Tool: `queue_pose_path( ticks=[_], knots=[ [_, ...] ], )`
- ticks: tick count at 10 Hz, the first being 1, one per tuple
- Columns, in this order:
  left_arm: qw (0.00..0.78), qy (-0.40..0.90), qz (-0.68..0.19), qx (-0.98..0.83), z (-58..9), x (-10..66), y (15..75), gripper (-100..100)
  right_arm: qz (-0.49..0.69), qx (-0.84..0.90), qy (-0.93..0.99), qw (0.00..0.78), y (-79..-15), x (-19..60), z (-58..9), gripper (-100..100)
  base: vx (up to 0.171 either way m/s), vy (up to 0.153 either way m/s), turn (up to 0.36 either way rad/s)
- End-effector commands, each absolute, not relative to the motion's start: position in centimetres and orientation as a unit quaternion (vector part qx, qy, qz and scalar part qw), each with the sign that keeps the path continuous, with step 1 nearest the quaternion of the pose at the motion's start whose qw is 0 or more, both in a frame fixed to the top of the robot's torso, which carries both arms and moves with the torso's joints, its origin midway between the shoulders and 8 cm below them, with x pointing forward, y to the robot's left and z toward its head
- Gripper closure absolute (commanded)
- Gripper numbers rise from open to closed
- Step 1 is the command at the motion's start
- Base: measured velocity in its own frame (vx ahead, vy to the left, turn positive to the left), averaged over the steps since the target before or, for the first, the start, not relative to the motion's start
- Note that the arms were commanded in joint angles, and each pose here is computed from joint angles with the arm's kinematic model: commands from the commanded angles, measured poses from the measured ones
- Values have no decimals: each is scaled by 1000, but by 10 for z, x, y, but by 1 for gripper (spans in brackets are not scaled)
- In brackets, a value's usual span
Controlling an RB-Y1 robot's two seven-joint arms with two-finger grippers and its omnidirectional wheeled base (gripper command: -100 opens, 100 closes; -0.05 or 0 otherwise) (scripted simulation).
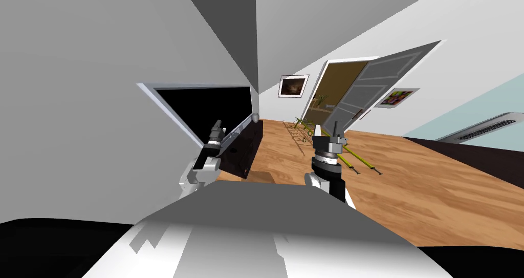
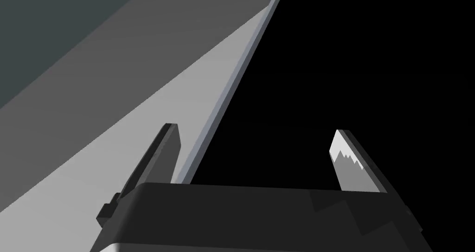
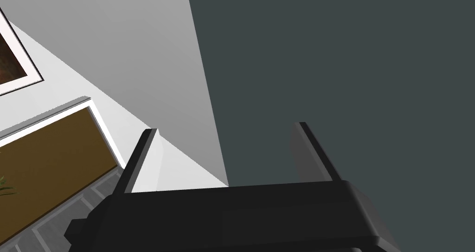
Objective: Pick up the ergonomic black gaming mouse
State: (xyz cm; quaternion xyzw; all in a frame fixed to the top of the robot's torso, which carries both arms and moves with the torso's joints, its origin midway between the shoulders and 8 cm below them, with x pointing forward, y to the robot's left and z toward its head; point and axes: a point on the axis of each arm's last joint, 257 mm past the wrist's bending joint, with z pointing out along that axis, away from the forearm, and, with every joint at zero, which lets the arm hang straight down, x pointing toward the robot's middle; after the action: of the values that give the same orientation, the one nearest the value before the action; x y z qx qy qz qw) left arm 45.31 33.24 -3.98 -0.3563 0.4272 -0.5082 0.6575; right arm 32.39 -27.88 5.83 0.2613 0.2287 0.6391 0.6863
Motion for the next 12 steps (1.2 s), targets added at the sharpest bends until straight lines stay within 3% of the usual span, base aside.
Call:
queue_pose_path(
  ticks=[1, 12],
  knots=[
    [651, 442, -492, -373, -53, 467, 343, -100, 639, 261, 229, 686, -279, 324, 58, 0, 4, -25, 49],
    [594, 516, -380, -486, -153, 513, 404, -100, 639, 261, 229, 686, -279, 324, 58, 0, 13, -17, 18]
  ],
)
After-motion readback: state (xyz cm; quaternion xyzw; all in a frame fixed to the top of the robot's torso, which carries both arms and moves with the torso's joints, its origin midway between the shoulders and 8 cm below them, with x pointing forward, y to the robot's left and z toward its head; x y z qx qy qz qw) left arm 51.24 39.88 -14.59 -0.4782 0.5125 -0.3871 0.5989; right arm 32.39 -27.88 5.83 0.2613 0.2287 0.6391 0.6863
